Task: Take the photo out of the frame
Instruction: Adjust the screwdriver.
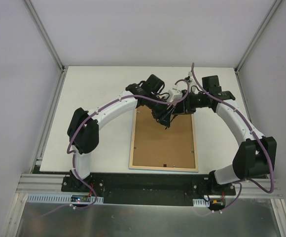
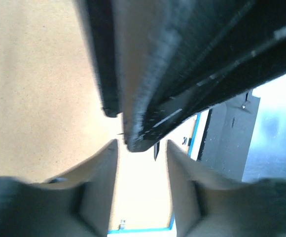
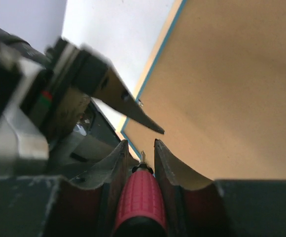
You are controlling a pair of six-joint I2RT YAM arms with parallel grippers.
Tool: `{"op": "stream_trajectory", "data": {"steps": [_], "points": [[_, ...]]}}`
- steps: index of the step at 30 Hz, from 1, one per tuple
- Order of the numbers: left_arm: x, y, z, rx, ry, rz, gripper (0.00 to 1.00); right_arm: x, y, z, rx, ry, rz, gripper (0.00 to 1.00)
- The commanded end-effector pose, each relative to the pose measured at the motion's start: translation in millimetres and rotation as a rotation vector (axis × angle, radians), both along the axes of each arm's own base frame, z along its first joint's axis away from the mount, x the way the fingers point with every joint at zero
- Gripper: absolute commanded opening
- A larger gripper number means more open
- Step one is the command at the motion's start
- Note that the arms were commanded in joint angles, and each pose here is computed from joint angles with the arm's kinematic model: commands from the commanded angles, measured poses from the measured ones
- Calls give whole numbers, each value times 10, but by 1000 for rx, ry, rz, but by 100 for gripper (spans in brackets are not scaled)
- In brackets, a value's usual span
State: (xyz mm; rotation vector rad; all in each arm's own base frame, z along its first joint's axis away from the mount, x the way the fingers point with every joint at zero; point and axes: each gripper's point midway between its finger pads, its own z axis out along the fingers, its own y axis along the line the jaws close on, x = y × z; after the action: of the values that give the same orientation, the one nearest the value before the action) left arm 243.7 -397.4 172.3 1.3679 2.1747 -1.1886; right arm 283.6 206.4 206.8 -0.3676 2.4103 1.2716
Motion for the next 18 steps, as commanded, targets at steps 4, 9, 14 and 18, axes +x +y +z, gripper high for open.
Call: {"op": "stream_trajectory", "data": {"steps": [4, 9, 14, 18], "points": [[136, 164, 299, -30, -145, 40, 69, -23, -233, 14, -133, -278, -12, 1], [377, 459, 237, 0, -154, 122, 77, 160, -455, -32, -213, -522, -45, 1], [789, 946, -18, 69, -102, 285, 79, 418, -675, -52, -307, -857, -46, 1], [1036, 1271, -314, 169, -65, 419, 78, 561, -715, -132, -354, -1046, -7, 0]]}}
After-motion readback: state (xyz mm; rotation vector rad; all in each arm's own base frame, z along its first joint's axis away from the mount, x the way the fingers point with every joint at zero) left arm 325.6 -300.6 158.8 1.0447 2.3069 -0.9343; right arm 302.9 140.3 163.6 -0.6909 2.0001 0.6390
